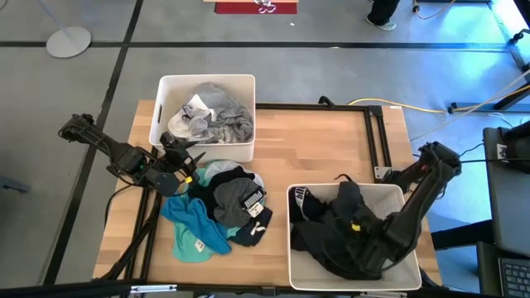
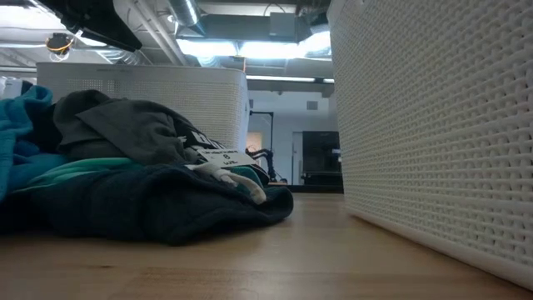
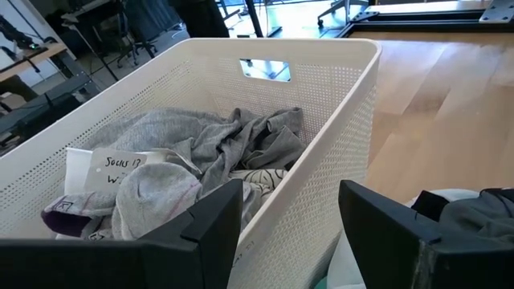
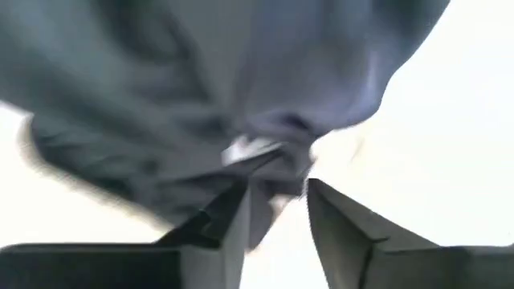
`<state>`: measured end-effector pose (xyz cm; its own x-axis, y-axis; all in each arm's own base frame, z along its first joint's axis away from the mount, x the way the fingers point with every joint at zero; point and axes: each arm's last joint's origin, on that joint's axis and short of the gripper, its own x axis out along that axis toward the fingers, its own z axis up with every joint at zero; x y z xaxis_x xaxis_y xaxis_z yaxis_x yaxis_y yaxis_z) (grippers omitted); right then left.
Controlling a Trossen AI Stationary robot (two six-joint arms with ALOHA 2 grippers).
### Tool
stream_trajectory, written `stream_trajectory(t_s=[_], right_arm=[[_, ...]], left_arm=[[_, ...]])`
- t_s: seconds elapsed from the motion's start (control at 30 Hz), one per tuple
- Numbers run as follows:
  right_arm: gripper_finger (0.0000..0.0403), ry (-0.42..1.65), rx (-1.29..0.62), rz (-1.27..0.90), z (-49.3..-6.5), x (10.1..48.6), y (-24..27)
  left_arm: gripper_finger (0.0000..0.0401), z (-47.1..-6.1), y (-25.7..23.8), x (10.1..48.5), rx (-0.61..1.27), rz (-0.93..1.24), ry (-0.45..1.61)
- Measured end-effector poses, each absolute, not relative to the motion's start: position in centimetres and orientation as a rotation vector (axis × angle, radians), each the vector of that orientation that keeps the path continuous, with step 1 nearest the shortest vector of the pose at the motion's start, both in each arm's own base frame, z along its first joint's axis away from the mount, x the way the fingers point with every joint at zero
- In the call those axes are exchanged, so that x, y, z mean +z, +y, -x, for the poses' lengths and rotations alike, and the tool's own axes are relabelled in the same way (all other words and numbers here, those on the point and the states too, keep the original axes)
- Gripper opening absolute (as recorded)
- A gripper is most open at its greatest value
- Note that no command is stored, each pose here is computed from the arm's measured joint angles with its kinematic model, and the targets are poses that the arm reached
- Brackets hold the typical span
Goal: Sort clothes
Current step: Put the gray underwear into the bottom right laundry bin
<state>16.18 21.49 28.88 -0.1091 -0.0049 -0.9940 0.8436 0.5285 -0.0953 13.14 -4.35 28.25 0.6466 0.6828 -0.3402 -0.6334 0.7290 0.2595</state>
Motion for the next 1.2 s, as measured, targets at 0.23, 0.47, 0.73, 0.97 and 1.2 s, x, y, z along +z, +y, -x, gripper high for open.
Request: stream_trajectory(t_s=[0.23,0.47,0.73,0.97,1.2], right_arm=[[0.0193,1.291,-0.65,-0.942,-17.1,37.0,19.3],[0.021,0.675,-0.39,-0.42,-19.0,40.8,18.9],[0.0205,0.59,-0.46,0.053,-24.3,39.4,17.7],[0.0205,0.731,-0.33,0.144,-31.1,37.2,15.0],[0.0205,0.679,-0.055,0.127,-37.8,35.4,12.0]], left_arm=[[0.0196,-13.1,-4.4,28.3,0.751,-0.121,0.437],[0.0196,-13.2,-4.4,28.2,0.719,-0.123,0.466],[0.0196,-13.2,-4.6,28.0,0.647,-0.102,0.526],[0.0196,-13.1,-4.9,27.6,0.525,-0.07,0.637],[0.0196,-12.6,-4.9,27.2,0.469,-0.116,0.724]])
